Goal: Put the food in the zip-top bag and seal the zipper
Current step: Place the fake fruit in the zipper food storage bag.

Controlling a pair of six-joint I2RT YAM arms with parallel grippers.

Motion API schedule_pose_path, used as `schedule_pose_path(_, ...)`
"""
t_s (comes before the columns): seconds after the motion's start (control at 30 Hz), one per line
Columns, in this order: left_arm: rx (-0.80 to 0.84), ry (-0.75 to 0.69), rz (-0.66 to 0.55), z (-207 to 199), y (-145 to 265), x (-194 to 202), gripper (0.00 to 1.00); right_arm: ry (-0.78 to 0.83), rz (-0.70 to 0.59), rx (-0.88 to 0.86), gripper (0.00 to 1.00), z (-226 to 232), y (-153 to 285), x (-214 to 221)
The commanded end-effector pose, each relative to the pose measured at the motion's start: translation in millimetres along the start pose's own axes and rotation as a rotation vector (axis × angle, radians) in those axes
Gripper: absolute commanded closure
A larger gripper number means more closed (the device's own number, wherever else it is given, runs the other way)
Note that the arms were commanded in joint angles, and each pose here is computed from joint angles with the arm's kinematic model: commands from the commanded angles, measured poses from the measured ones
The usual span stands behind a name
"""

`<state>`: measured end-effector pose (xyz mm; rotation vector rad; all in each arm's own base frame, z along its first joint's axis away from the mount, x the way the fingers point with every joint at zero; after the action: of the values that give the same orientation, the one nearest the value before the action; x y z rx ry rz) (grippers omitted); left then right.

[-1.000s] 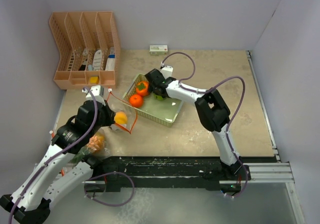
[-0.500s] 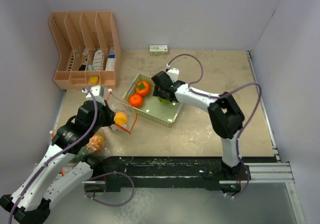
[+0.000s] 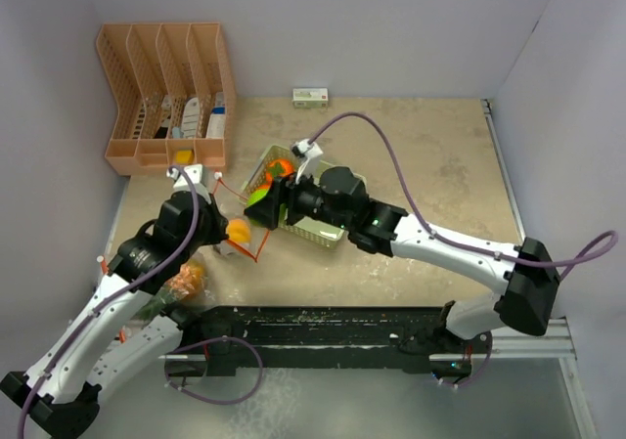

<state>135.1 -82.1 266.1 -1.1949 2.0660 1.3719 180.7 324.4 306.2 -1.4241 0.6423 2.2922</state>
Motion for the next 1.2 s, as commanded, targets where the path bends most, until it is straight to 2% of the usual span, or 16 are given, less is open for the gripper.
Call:
schedule_pose_path(0.0,0.043,0.026,-0.075,-10,10,-18,1.00,0.078,0.005,-0.209,0.61,23,-12,16)
schedule_pose_path(0.27,0.064,0.048,-0.090,-10,19,-20,1.00,0.065,0.027,-0.166,0.62,24,-34,29)
schedule_pose_path(0.6,0.131,0.083,-0.064,-15,23,-18,1.00,0.042,0.015,0.177,0.58,8,-72,17)
schedule_pose_path(0.7,0.141,0.091,-0.052,-15,20,-14,1.00,0.057,0.046,0.243,0.48,8,-82,15)
schedule_pose_path(0.77,0.143,0.095,-0.046,-14,17,-11,1.00,0.077,0.077,0.265,0.32,11,-85,17)
schedule_pose_path(0.87,0.139,0.096,-0.040,-13,13,-8,1.00,0.099,0.095,0.296,0.01,17,-85,20)
schedule_pose_path(1.17,0.129,0.093,-0.029,-13,7,-5,1.00,0.111,0.071,0.298,0.01,17,-60,11)
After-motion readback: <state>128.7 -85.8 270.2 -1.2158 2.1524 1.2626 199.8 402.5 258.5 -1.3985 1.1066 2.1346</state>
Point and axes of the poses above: each gripper's point midway between its finger pads, its own y axis back along the fingers, its own z axis along the line the jaws close on, x = y × z, the point moved 10 cm from there along y, back along the fingers, and after that the axes turned 12 degrees about y, right-handed, at the moved point
